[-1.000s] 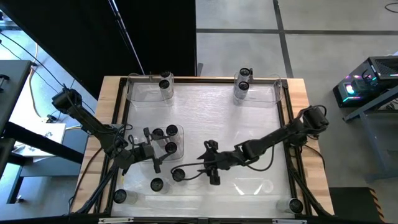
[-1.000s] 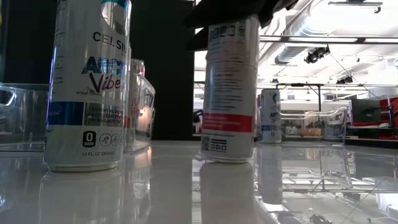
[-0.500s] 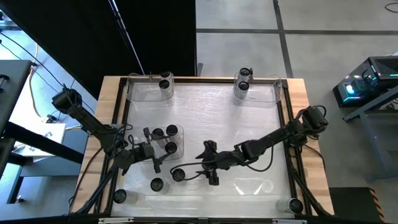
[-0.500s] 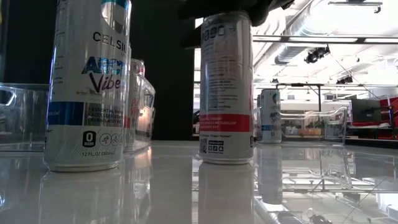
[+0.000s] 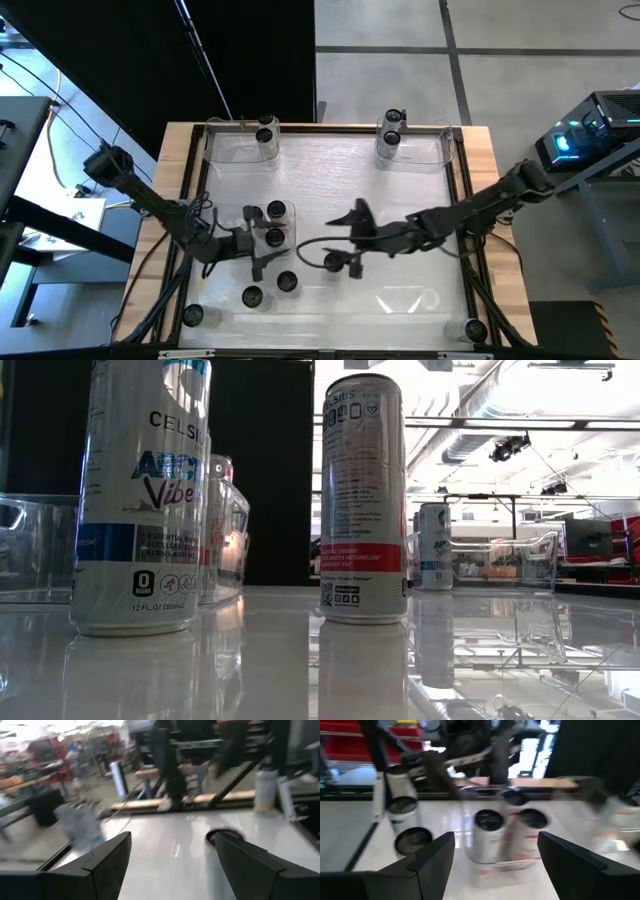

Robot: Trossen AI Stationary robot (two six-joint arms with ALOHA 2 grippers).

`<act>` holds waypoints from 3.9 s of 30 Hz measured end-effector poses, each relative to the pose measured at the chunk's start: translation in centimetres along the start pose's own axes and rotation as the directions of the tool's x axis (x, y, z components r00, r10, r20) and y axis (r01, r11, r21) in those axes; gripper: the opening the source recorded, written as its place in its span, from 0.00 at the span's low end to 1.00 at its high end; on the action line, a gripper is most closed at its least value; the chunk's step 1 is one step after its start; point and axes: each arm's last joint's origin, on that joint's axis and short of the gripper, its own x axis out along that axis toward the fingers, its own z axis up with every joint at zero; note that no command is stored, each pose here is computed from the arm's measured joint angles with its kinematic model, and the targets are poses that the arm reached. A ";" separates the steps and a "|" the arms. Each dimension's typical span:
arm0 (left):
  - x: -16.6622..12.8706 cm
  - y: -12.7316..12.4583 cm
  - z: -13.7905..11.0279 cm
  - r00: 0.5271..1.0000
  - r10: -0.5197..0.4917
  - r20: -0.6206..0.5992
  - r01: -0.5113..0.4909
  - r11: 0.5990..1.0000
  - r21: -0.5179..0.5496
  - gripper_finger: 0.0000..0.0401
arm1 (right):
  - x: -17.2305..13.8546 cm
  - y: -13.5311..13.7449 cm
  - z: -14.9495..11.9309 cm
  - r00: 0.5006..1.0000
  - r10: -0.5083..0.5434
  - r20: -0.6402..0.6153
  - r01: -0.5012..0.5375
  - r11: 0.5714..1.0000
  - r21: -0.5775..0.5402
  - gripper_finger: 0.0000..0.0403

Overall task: Sort soda cans
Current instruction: Put the white-pink can into the bottom transparent bin

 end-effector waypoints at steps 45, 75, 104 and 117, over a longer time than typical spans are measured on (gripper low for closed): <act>13.4 -1.7 4.0 0.898 -0.276 -0.343 0.275 0.960 -0.053 0.82 | -12.0 9.1 -5.4 0.960 -0.281 -0.006 0.281 0.959 0.037 0.70; 15.0 -4.2 -0.6 0.841 -0.292 -0.456 0.293 0.954 -0.070 0.82 | -12.1 10.2 -6.2 0.966 -0.258 -0.006 0.258 0.964 0.065 0.70; 5.2 -0.9 12.8 0.978 -0.100 -0.184 0.119 0.988 0.098 0.61 | -12.1 10.1 -6.2 0.965 -0.261 -0.008 0.261 0.964 0.058 0.70; -6.3 2.3 14.2 0.952 -0.107 -0.286 0.124 0.991 0.043 0.61 | -12.1 10.1 -6.2 0.958 -0.288 0.017 0.286 0.956 0.058 0.70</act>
